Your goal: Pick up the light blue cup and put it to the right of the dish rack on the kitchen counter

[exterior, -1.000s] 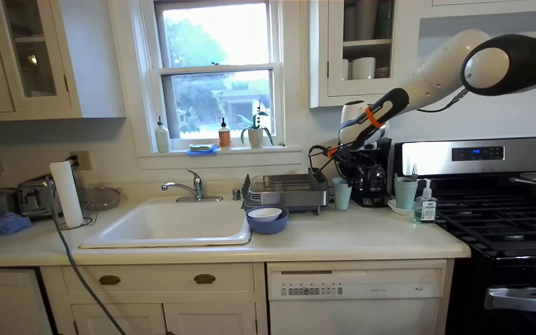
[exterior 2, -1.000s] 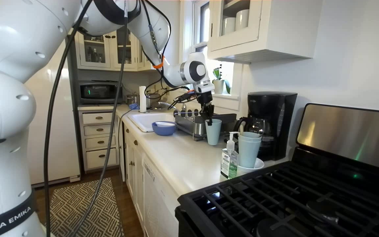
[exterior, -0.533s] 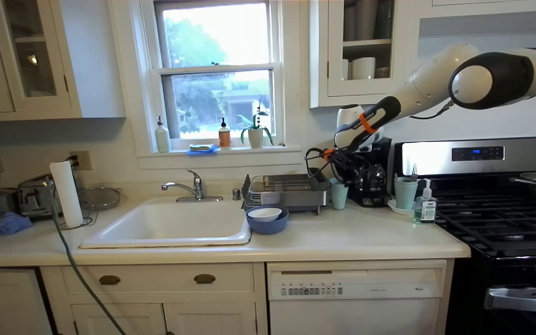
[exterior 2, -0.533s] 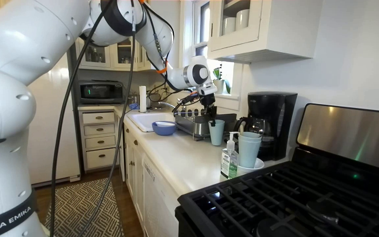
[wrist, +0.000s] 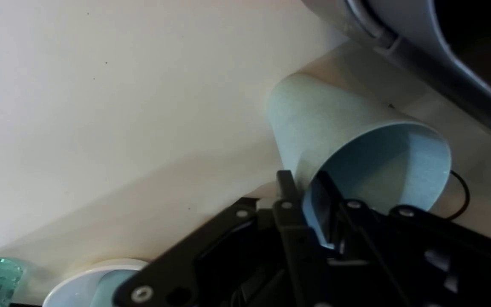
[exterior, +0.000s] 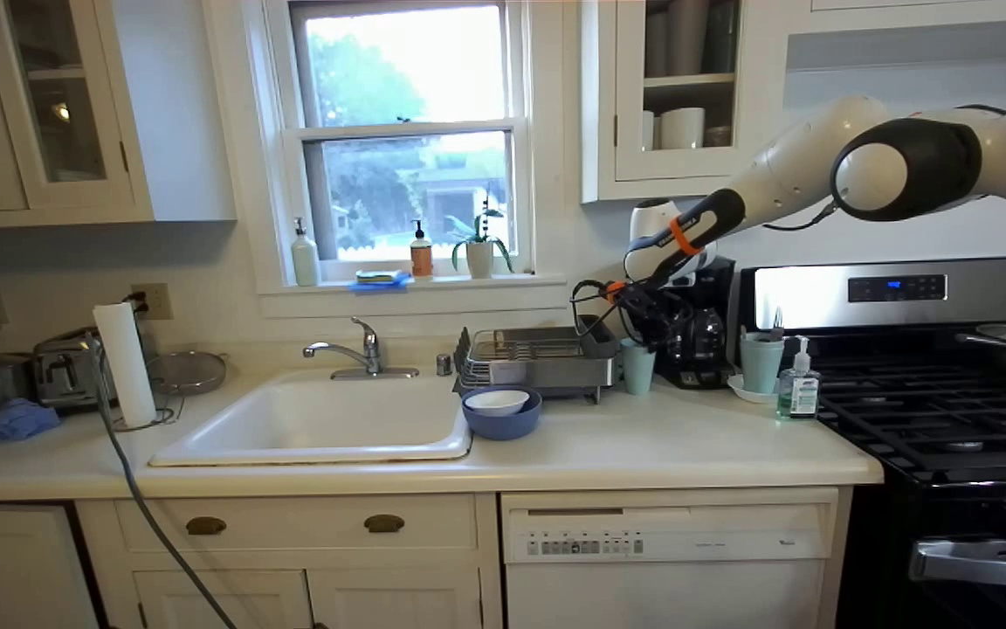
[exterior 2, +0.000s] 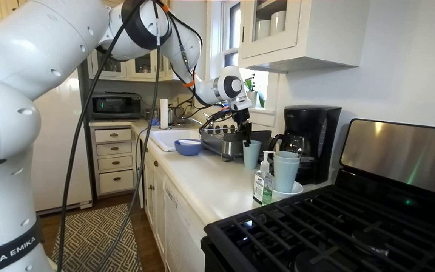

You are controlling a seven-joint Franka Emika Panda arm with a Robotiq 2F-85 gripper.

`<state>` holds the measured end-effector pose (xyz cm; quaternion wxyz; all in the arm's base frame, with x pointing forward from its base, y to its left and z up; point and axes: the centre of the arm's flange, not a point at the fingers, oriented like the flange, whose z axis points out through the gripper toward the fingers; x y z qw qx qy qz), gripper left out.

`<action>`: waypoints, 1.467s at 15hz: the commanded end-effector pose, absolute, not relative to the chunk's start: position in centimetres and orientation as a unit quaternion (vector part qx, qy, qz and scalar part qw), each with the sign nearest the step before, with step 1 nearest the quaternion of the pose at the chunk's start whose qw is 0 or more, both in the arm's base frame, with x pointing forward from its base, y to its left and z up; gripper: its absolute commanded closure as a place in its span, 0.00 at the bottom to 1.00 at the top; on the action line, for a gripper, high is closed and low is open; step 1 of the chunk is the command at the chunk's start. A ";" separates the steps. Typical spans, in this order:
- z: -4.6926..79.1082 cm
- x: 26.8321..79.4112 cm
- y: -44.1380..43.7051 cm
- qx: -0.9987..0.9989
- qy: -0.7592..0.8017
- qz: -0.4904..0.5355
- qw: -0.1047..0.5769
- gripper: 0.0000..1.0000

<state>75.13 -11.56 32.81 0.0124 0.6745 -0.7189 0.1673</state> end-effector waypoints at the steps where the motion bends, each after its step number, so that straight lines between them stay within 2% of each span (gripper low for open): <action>1: 33.3 76.4 -11.9 0.667 -0.727 0.161 0.003 0.51; 8: 35.7 74.3 -10.3 0.708 -0.683 0.179 -0.009 0.02; 18: 43.1 69.0 -6.6 0.814 -0.488 0.312 0.047 0.00; 22: 47.2 64.9 -5.2 0.844 -0.426 0.318 0.064 0.00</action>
